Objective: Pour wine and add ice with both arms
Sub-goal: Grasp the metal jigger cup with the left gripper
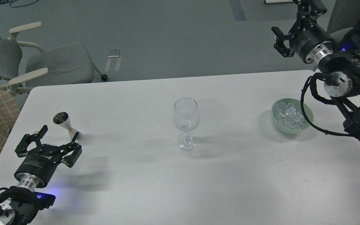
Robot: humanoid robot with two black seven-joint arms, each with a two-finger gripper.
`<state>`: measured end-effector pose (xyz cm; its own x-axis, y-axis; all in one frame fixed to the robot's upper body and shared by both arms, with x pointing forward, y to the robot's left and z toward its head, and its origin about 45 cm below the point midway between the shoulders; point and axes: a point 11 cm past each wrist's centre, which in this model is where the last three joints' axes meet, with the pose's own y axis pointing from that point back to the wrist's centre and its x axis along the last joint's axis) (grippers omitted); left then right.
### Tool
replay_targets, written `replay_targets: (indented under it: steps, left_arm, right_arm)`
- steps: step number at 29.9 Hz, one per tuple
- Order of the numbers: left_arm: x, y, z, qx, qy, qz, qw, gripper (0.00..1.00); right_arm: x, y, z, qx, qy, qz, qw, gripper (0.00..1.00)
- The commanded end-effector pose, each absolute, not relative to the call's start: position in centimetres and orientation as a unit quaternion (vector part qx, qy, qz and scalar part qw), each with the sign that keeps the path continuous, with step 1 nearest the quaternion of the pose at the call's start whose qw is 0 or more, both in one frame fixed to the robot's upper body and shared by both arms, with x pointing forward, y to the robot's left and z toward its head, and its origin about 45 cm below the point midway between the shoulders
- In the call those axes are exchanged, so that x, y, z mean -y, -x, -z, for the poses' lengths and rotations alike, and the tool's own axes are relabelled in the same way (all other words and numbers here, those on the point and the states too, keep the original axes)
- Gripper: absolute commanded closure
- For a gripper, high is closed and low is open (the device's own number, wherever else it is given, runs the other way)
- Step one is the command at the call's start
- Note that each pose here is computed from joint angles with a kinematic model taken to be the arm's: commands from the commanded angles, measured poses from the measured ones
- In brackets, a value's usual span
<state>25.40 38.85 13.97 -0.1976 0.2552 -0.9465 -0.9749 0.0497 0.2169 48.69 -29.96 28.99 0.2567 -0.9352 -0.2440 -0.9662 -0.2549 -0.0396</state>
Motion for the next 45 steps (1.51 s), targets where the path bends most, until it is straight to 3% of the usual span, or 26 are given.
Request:
replay_targets:
  steps: [1, 10, 31, 33, 35, 38, 45]
  left_arm:
    - [-38.3, -26.4, -12.3, -0.514, 0.366, -0.590, 0.504, 0.02]
    - [-40.7, -28.3, -11.1, -0.501, 0.384, -0.616, 0.472, 0.02]
    - [-41.1, -31.9, -10.0, -0.483, 0.390, -0.631, 0.464, 0.05]
    - [-41.0, -31.9, -9.8, -0.486, 0.390, -0.632, 0.461, 0.09]
    - [-41.0, -32.1, -9.9, -0.483, 0.393, -0.633, 0.460, 0.22]
    - [-41.1, -32.1, -9.9, -0.480, 0.394, -0.636, 0.458, 0.33]
    - [-41.0, -32.1, -9.8, -0.479, 0.392, -0.637, 0.459, 0.52]
  right_arm:
    - [30.2, -48.6, -28.8, -0.605, 0.787, -0.087, 0.088, 0.00]
    - [30.2, -48.6, -28.4, -0.610, 0.783, -0.089, 0.085, 0.00]
    - [29.8, -48.5, -27.8, -0.612, 0.783, -0.088, 0.070, 0.00]
    - [29.8, -48.5, -27.8, -0.611, 0.783, -0.089, 0.069, 0.00]
    - [29.9, -48.5, -27.8, -0.612, 0.783, -0.088, 0.068, 0.00]
    - [29.9, -48.5, -27.8, -0.613, 0.782, -0.088, 0.068, 0.00]
    - [29.8, -48.5, -27.8, -0.612, 0.783, -0.089, 0.069, 0.00]
